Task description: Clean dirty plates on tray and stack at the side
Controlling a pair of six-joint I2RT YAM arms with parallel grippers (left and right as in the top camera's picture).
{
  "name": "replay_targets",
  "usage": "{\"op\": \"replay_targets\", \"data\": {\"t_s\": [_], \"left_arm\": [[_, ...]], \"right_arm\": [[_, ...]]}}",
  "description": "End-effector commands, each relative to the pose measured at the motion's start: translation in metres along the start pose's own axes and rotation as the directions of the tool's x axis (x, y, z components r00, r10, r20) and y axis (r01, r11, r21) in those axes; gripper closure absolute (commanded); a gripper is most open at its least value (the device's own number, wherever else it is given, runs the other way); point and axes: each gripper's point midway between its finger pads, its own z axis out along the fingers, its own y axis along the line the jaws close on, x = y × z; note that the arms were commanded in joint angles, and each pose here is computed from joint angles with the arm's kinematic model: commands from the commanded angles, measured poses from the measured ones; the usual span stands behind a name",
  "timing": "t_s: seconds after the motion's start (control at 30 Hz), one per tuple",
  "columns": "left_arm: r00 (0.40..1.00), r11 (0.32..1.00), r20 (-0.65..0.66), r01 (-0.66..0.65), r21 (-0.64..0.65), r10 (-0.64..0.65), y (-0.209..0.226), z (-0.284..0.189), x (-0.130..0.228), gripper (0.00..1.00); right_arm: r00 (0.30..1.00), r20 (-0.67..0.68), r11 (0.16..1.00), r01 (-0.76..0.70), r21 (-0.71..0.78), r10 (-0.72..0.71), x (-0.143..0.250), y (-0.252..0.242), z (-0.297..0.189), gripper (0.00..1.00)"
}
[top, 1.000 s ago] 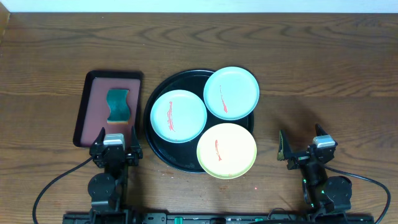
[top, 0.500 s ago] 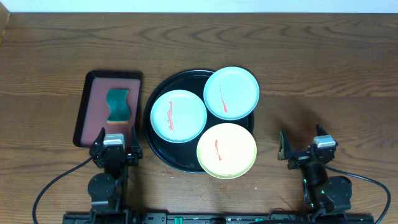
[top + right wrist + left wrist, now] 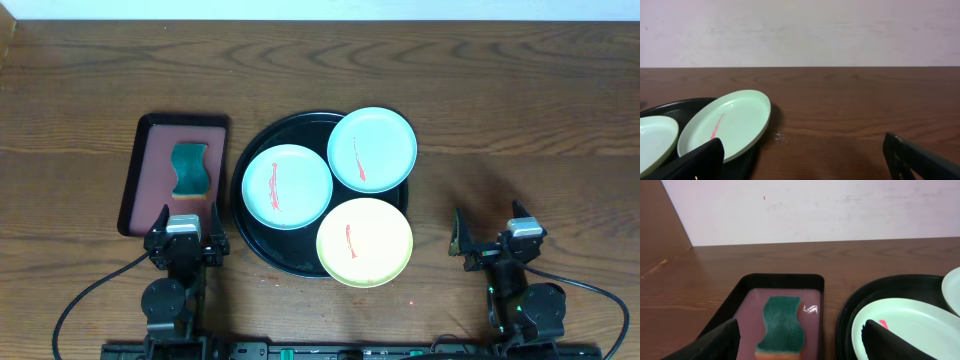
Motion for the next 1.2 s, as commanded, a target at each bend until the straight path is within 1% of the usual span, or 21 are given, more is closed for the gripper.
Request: {"op": "replay_targets", "data": {"t_s": [0.0,0.07,0.1,0.2,0.33,0.47,0.6,0.77,0.93,1.07,1.1,1.17], "left_arm": [[0.999,1.000,-0.037,0.004,0.001,-0.004,-0.001,0.002,0.016,0.21],[0.997,0.997,-0.027,0.078,-0.002,-0.078,-0.001,0.002,0.012,0.21],[0.995,0.995,-0.020,0.096,-0.003,-0.096,-0.001,0.001,0.010,0.21],[0.995,0.995,0.008,0.104,-0.001,-0.104,0.000,-0.001,-0.004,0.21],[0.994,0.994,0.037,0.105,0.000,-0.105,0.002,-0.008,-0.033,0.21],[0.994,0.994,-0.012,0.111,0.002,-0.111,0.004,-0.012,-0.059,0.21],[0.990,0.994,-0.090,0.111,0.003,-0.110,0.005,-0.011,-0.089,0.21],[0.972,0.994,-0.210,0.107,0.002,-0.104,0.005,-0.004,-0.118,0.21],[0.922,0.993,-0.374,0.115,0.025,-0.098,0.000,0.008,-0.131,0.21],[0.853,0.990,-0.515,0.132,0.052,-0.087,-0.007,0.019,-0.134,0.21],[0.843,0.989,-0.532,0.137,0.058,-0.086,-0.009,0.020,-0.133,0.21],[0.804,0.983,-0.589,0.161,0.085,-0.081,-0.016,0.025,-0.133,0.21]], "right_arm": [[1.000,-0.005,1.000,-0.009,0.009,0.009,0.002,-0.001,0.000,0.01],[1.000,-0.002,1.000,-0.009,0.009,0.009,0.001,-0.001,0.000,0.01],[1.000,0.000,1.000,-0.008,0.010,0.008,0.000,-0.001,0.000,0.01],[1.000,0.007,1.000,-0.009,0.021,0.008,-0.004,-0.003,-0.001,0.01],[0.999,0.034,1.000,-0.010,0.018,0.009,-0.019,-0.002,-0.003,0.01],[0.999,0.043,1.000,-0.013,0.016,0.013,-0.042,0.000,-0.007,0.01],[1.000,-0.006,1.000,-0.012,0.018,0.013,-0.064,0.002,-0.009,0.01],[0.995,-0.100,1.000,-0.011,0.022,0.013,-0.095,0.004,-0.004,0.01],[0.971,-0.240,0.999,-0.024,-0.041,0.014,-0.115,0.018,0.009,0.01],[0.920,-0.391,0.993,-0.059,-0.099,0.016,-0.116,0.032,0.030,0.01],[0.906,-0.422,0.992,-0.068,-0.108,0.016,-0.115,0.034,0.034,0.01],[0.856,-0.516,0.988,-0.096,-0.124,0.019,-0.108,0.040,0.044,0.01]]}}
